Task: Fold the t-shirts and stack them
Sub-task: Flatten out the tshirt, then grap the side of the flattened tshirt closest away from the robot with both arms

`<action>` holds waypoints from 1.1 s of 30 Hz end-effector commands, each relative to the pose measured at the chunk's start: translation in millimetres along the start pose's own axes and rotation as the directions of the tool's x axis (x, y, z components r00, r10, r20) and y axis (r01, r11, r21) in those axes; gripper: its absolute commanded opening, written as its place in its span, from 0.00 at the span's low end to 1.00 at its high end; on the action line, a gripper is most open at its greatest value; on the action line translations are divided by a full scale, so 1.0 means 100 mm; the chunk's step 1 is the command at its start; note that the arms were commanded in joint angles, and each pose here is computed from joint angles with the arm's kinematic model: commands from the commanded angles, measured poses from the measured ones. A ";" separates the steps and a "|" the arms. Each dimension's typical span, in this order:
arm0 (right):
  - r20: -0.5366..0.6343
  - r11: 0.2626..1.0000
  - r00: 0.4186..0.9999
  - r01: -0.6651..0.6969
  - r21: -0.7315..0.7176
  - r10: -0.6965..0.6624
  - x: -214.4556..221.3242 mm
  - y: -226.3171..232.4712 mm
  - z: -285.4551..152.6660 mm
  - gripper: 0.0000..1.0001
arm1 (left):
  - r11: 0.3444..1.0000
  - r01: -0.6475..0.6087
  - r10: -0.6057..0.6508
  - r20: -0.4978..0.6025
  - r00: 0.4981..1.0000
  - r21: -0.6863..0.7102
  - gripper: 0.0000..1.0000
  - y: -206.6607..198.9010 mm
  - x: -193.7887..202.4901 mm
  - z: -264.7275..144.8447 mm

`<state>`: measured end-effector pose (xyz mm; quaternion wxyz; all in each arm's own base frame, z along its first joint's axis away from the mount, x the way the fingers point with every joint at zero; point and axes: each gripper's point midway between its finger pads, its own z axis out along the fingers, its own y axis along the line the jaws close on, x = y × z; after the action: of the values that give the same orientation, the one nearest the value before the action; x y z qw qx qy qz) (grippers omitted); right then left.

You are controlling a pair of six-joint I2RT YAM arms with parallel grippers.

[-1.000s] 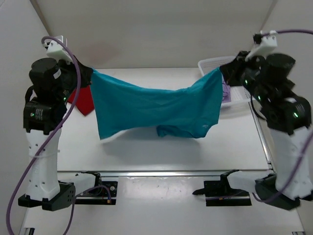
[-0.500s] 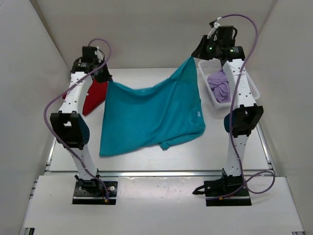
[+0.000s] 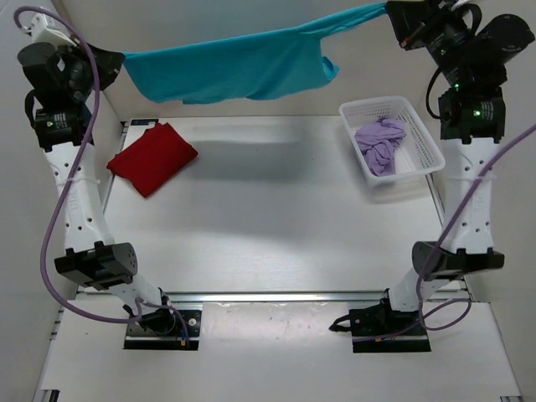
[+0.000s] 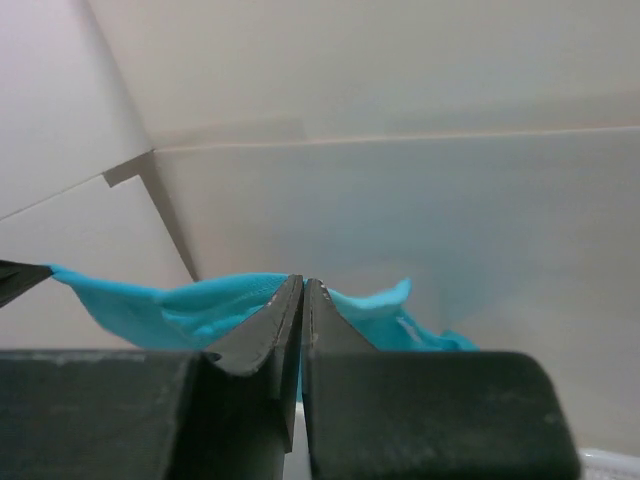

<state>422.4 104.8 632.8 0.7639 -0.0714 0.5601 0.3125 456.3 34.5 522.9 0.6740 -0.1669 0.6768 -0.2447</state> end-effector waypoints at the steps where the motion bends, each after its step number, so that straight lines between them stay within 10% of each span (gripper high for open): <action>1: -0.126 0.994 0.992 -0.005 0.106 0.019 0.55 -0.44 -0.04 0.00 | 0.998 0.035 -0.041 -0.119 0.992 -0.053 0.00 0.29 0.52 0.16; 10: -0.404 0.940 0.891 -0.068 0.333 0.208 2.56 -0.88 -1.28 0.00 | 0.961 -0.069 -0.006 -0.272 0.962 -0.266 0.00 1.05 1.92 -0.41; 15: -0.540 0.871 0.745 -0.111 0.479 0.393 3.84 -0.65 -2.40 0.00 | 0.933 -0.062 -0.072 -0.352 0.933 -0.355 0.00 1.51 2.87 -1.06; 22: -0.634 0.812 0.582 -0.081 0.578 0.509 4.24 -0.19 -3.47 0.00 | 0.904 -0.085 -0.127 -0.453 0.883 -0.418 0.00 1.74 3.58 -1.88; 33: -0.630 0.792 0.542 -0.115 0.599 0.555 4.04 0.18 -3.90 0.00 | 0.924 -0.131 -0.072 -0.499 0.864 -0.360 0.00 1.48 3.66 -2.15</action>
<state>175.9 104.3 140.5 0.3804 0.0922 0.8847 0.2533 248.6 -26.2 133.6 0.4443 -0.2136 0.8578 -0.1455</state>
